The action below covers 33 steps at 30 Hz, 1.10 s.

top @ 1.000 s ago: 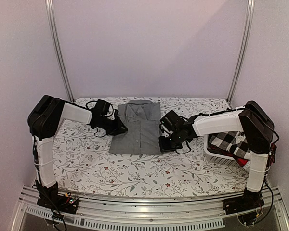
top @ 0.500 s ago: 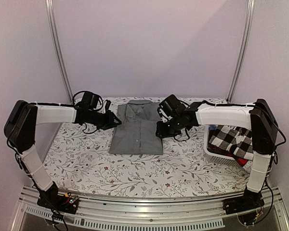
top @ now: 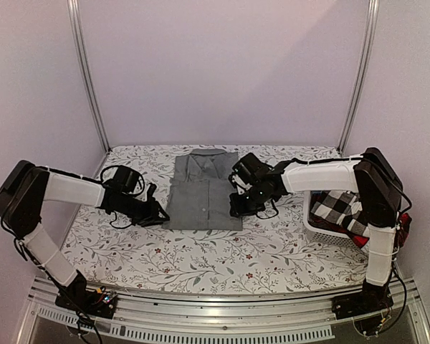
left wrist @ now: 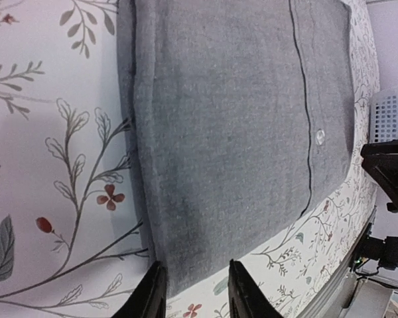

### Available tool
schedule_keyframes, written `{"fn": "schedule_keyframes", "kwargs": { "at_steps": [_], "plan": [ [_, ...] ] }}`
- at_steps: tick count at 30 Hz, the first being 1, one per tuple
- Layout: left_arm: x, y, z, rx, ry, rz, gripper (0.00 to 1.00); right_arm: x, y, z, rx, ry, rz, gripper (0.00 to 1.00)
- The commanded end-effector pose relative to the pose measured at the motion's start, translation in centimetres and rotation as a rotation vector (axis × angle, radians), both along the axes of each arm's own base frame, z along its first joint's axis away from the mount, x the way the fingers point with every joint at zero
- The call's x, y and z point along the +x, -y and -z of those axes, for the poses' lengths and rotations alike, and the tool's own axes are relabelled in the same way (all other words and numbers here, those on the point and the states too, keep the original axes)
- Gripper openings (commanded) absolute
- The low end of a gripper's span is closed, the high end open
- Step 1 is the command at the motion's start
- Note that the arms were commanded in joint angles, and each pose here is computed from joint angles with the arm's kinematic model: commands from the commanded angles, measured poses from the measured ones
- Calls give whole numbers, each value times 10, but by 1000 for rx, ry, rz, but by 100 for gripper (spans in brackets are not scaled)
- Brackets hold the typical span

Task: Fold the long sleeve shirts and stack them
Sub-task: Move the 2/3-rectangle-folded shirt to the center of the board.

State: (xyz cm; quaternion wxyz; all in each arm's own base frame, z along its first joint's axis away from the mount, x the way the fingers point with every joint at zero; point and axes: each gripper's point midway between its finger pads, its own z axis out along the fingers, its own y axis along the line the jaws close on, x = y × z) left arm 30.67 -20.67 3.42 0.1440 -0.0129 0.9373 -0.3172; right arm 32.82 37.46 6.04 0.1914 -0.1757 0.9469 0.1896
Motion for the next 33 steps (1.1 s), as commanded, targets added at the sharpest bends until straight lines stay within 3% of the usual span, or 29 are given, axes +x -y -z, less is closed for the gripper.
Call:
{"fn": "schedule_keyframes", "kwargs": {
  "at_steps": [1, 11, 25, 33],
  "plan": [
    [-9, -2, 2, 15, 18, 11, 32, -21, 5, 24, -17, -70, -32, 20],
    [-30, -7, 23, 86, -27, 8, 30, -43, 34, 41, -45, -117, 41, 23],
    [-20, -4, 18, 124, 30, 7, 35, -43, 21, 38, -39, -96, 23, 28],
    [-21, 3, 23, 133, 23, 8, 29, -48, 22, 45, -54, -98, 18, 26]
  ]
}}
